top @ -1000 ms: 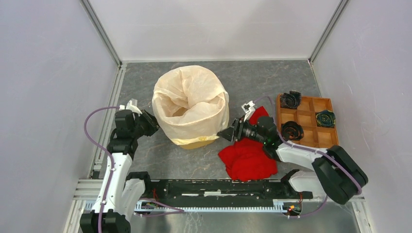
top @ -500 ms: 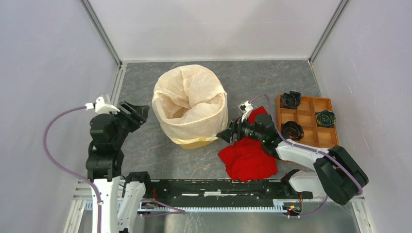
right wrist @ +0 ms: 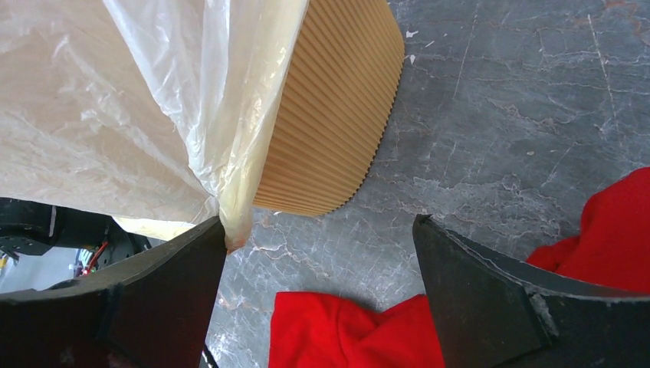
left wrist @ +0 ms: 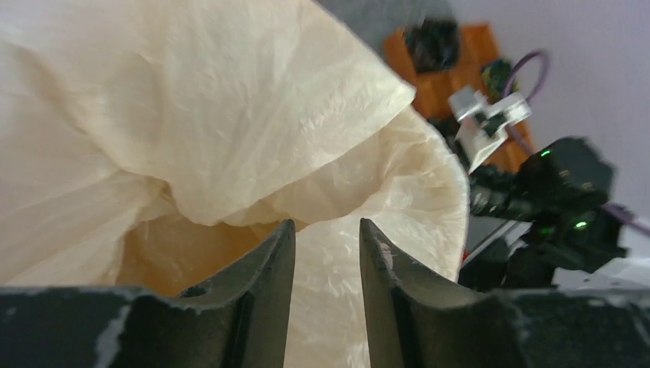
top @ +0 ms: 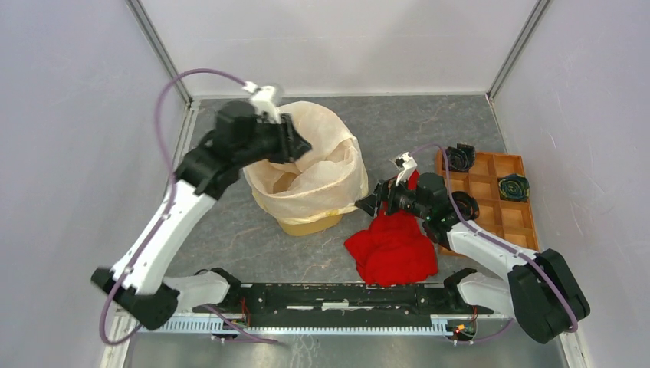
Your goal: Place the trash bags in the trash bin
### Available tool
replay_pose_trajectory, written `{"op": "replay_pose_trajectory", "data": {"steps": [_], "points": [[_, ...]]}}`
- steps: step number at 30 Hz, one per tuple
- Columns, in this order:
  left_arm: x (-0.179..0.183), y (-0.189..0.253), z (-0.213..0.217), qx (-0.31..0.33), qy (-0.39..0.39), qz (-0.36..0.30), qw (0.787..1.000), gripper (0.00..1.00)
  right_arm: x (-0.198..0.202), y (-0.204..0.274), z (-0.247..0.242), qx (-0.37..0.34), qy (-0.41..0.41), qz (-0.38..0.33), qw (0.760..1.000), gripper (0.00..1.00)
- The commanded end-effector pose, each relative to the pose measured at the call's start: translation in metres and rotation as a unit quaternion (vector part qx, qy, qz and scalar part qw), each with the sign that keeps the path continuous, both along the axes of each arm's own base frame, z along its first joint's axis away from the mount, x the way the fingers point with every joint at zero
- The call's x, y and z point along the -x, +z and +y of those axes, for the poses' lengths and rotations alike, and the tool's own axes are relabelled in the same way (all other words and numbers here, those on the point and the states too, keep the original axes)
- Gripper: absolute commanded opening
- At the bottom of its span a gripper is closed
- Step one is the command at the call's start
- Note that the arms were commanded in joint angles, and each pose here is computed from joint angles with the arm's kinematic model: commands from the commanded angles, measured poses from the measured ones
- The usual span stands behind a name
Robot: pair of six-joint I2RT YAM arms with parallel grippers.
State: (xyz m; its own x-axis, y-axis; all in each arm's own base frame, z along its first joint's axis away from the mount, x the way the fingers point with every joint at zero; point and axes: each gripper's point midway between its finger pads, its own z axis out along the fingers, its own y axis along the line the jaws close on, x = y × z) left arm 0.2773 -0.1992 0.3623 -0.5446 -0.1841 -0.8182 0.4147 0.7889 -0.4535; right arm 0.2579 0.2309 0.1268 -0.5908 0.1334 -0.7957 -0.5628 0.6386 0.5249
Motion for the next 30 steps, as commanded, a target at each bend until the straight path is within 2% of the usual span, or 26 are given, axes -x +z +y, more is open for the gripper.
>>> {"op": "replay_pose_trajectory", "data": {"steps": [1, 6, 11, 18, 22, 26, 30], "points": [[-0.015, -0.05, -0.014, -0.115, 0.022, 0.03, 0.993, 0.4, -0.008, 0.018, 0.002, -0.011, 0.002, -0.022, 1.0, 0.97], [-0.049, -0.115, -0.011, -0.199, 0.065, 0.064, 0.976, 0.37, -0.006, 0.019, 0.001, -0.014, 0.001, -0.021, 1.0, 0.98], [-0.072, -0.146, -0.037, -0.17, 0.054, 0.071, 0.981, 0.37, -0.007, 0.022, 0.009, -0.045, 0.005, -0.014, 0.999, 0.93], [-0.114, -0.17, -0.007, -0.123, 0.127, 0.081, 0.981, 0.38, -0.012, 0.008, 0.025, -0.11, 0.011, 0.025, 0.994, 0.54], [-0.131, -0.17, 0.006, -0.114, 0.144, 0.075, 0.98, 0.39, -0.013, -0.007, 0.037, -0.135, 0.032, 0.055, 0.989, 0.39], [-0.129, -0.192, 0.009, -0.137, 0.14, 0.105, 0.975, 0.39, -0.01, -0.012, 0.046, -0.151, 0.045, 0.07, 0.985, 0.38], [-0.119, -0.176, 0.009, -0.131, 0.132, 0.086, 0.979, 0.47, -0.014, -0.009, 0.043, -0.12, 0.041, 0.057, 0.99, 0.46]]}}
